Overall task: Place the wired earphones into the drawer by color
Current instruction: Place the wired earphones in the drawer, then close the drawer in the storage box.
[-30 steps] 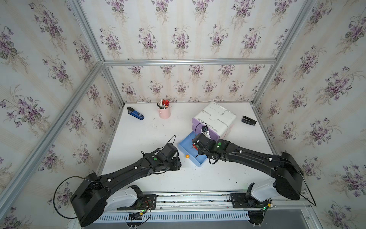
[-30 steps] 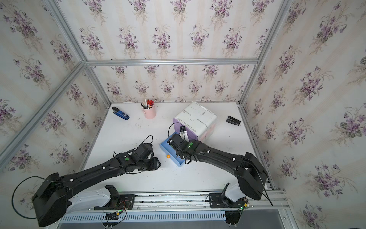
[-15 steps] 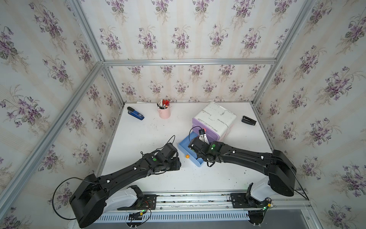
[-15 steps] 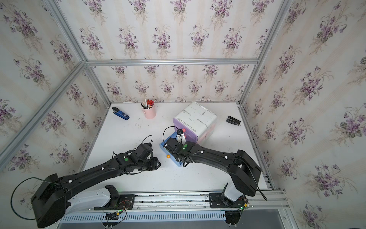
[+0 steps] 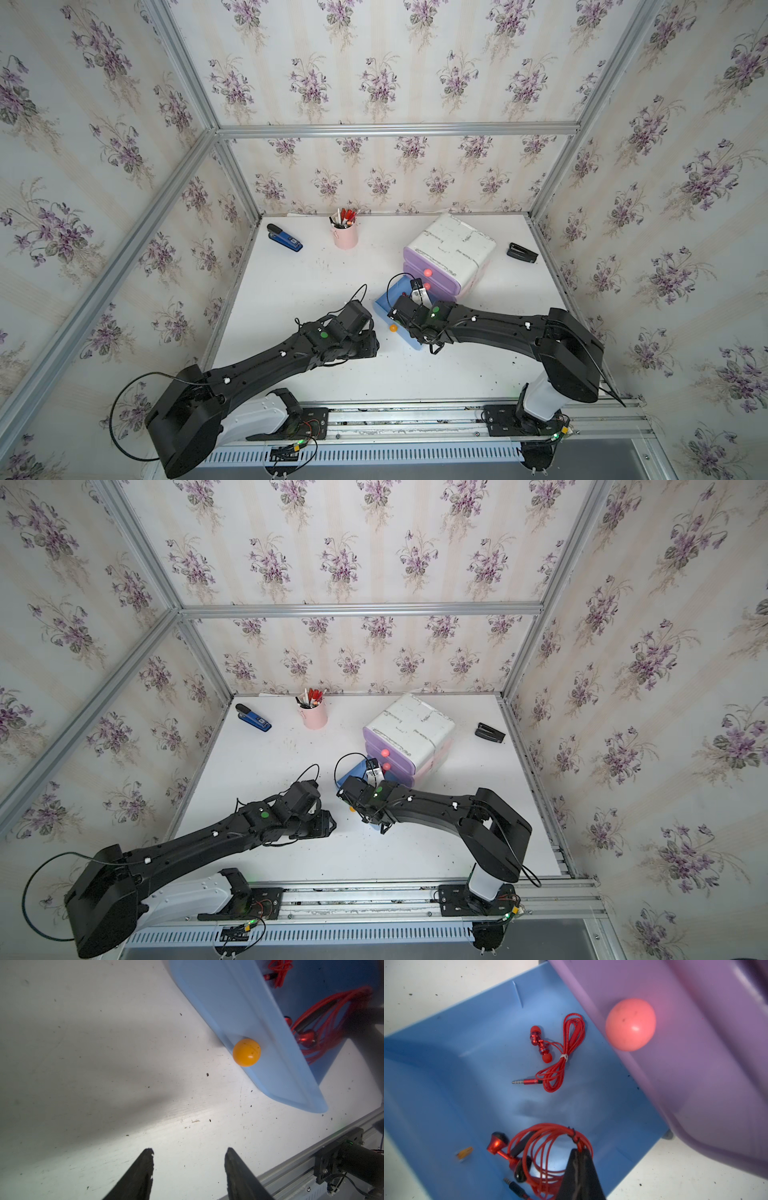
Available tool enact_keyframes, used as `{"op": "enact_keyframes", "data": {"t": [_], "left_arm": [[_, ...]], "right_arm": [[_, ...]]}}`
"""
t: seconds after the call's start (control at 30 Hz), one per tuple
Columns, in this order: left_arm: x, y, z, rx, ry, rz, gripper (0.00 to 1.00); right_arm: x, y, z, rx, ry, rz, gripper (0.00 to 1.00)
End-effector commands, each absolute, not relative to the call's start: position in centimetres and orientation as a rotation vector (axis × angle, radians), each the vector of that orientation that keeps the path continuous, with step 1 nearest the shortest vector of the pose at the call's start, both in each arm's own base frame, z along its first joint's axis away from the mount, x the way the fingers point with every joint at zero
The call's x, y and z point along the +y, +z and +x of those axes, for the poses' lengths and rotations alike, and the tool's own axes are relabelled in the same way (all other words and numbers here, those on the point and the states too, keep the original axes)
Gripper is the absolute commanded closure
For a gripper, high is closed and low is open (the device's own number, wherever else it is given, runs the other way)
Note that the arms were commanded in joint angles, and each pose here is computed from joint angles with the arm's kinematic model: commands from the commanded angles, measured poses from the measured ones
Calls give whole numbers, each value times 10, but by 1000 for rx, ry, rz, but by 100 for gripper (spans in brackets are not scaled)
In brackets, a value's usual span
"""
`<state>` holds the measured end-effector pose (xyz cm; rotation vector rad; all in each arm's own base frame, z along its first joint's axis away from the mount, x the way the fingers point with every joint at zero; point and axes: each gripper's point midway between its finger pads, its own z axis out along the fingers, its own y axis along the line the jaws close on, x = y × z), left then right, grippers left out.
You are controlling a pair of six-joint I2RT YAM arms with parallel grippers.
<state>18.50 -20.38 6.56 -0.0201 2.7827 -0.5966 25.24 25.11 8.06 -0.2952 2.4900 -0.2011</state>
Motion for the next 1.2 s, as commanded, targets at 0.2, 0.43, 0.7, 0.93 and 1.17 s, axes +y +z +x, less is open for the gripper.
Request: {"op": "enact_keyframes", "data": {"t": [0.2, 0.43, 0.7, 0.93, 1.17], "left_arm": [[-202, 65, 186, 2775, -585, -10, 42], [-214, 66, 182, 2767, -676, 4, 42], [-236, 57, 185, 2683, -905, -141, 42], [-243, 50, 197, 2703, -847, -158, 44], [-253, 50, 211, 2696, -808, -105, 44]], "right_arm": [[250, 76, 251, 2492, -211, -298, 68], [256, 110, 258, 2443, -155, -270, 65], [269, 251, 279, 2260, 303, -184, 60], [125, 322, 397, 2191, 326, 192, 56], [44, 314, 486, 2194, 386, 411, 55]]}}
